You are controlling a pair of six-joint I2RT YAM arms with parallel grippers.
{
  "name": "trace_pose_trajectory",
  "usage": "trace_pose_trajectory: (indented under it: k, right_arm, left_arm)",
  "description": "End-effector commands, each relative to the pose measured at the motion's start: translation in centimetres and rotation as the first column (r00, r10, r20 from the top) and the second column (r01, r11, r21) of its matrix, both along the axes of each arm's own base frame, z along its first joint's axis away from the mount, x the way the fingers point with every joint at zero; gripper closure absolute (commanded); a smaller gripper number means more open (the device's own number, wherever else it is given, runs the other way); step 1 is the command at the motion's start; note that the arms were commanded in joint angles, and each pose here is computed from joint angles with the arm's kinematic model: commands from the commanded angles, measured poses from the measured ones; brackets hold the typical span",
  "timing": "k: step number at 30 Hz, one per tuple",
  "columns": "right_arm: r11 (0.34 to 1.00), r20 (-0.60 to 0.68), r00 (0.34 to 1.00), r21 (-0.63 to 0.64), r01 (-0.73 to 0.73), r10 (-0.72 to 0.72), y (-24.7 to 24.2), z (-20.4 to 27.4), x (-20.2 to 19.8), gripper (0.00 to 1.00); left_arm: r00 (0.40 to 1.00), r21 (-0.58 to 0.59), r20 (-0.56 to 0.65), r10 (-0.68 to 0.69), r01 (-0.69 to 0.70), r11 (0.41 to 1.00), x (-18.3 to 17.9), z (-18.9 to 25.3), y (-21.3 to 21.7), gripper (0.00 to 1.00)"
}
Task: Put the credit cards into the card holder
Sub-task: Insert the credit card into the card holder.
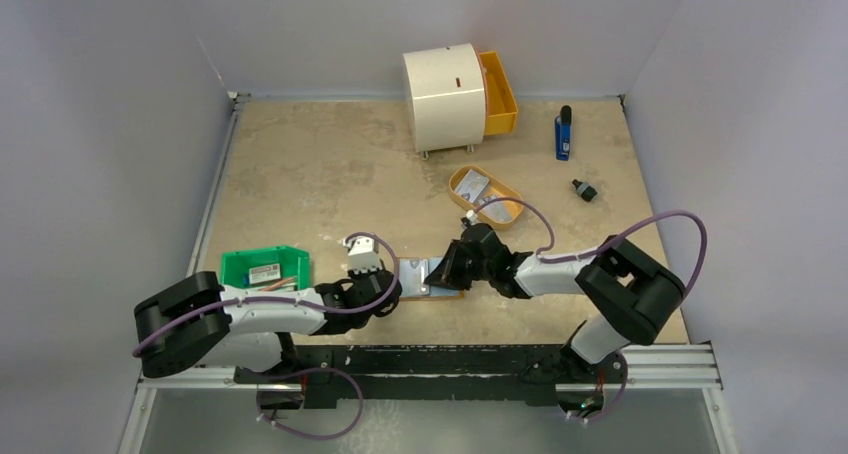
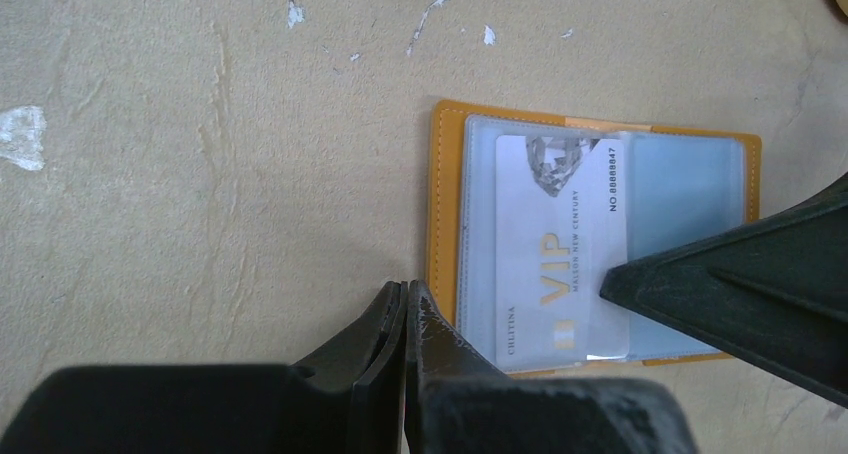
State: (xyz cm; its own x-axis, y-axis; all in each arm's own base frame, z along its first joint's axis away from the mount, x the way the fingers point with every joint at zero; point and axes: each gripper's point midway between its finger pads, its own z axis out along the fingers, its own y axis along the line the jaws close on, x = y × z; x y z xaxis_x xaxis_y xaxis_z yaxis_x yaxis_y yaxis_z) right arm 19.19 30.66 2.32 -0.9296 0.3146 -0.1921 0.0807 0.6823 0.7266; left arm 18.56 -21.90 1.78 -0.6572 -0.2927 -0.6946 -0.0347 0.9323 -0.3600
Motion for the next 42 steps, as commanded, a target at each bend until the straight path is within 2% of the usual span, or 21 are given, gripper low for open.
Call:
trace_pose_trajectory:
  k: [1, 7, 8, 11, 13, 16, 27, 33, 36, 39, 42]
  right_arm:
    - [0.997, 0.006, 0.998, 0.037, -0.064, 0.063, 1.8, 0.9, -0.3, 1.0]
    - [0.996, 0.015, 0.997, 0.042, -0.08, 0.08, 2.0, 1.4, -0.4, 1.0]
    - [0.996, 0.016, 0.997, 0.041, -0.078, 0.077, 2.0, 1.5, -0.4, 0.97]
    - [0.996, 0.029, 0.997, 0.049, -0.071, 0.07, 1.8, 1.9, -0.3, 0.78]
    - [0.996, 0.035, 0.997, 0.054, -0.071, 0.069, 1.8, 2.1, -0.3, 0.69]
    - [0.995, 0.044, 0.996, 0.062, -0.078, 0.075, 2.0, 2.4, -0.3, 0.6]
    - [0.975, 0.053, 0.981, 0.11, -0.191, 0.186, 4.7, 3.3, -0.9, 0.61]
    - [0.981, 0.071, 0.982, 0.076, -0.18, 0.175, 4.2, 3.7, -0.6, 0.62]
    - [0.987, 0.076, 0.985, 0.004, -0.159, 0.158, 2.9, 3.9, -0.5, 0.57]
    - [0.985, 0.092, 0.982, -0.068, -0.157, 0.163, 1.7, 4.4, -0.4, 0.46]
    - [0.977, 0.106, 0.976, -0.114, -0.178, 0.19, 0.8, 5.6, -0.7, 0.41]
  left_arm:
    - [0.996, 0.02, -0.071, -0.057, 0.059, 0.998, -1.3, -1.2, -0.4, 1.0]
    - [0.996, 0.018, -0.066, -0.059, 0.06, 0.998, -1.2, -1.0, -0.5, 1.0]
    - [0.996, 0.017, -0.065, -0.057, 0.059, 0.998, -1.2, -1.0, -0.5, 1.0]
    - [0.997, 0.014, -0.063, -0.055, 0.056, 0.998, -1.2, -0.9, -0.4, 1.0]
    - [0.997, 0.015, -0.063, -0.055, 0.056, 0.998, -1.2, -1.0, -0.4, 1.0]
    - [0.996, 0.012, -0.062, -0.056, 0.057, 0.998, -1.2, -0.9, -0.4, 1.0]
    - [0.993, -0.049, -0.04, -0.107, 0.105, 0.993, -1.1, 0.1, -2.3, 1.0]
    - [0.995, -0.04, -0.03, -0.096, 0.095, 0.995, -1.0, 0.4, -1.8, 1.0]
    - [0.998, -0.009, -0.022, -0.053, 0.053, 0.999, -0.8, 0.6, -0.5, 1.0]
    - [1.0, -0.016, -0.002, -0.028, 0.028, 0.999, -0.8, 1.3, 0.5, 0.99]
    - [1.0, -0.041, 0.023, -0.011, 0.012, 0.999, -0.8, 2.3, 1.2, 0.87]
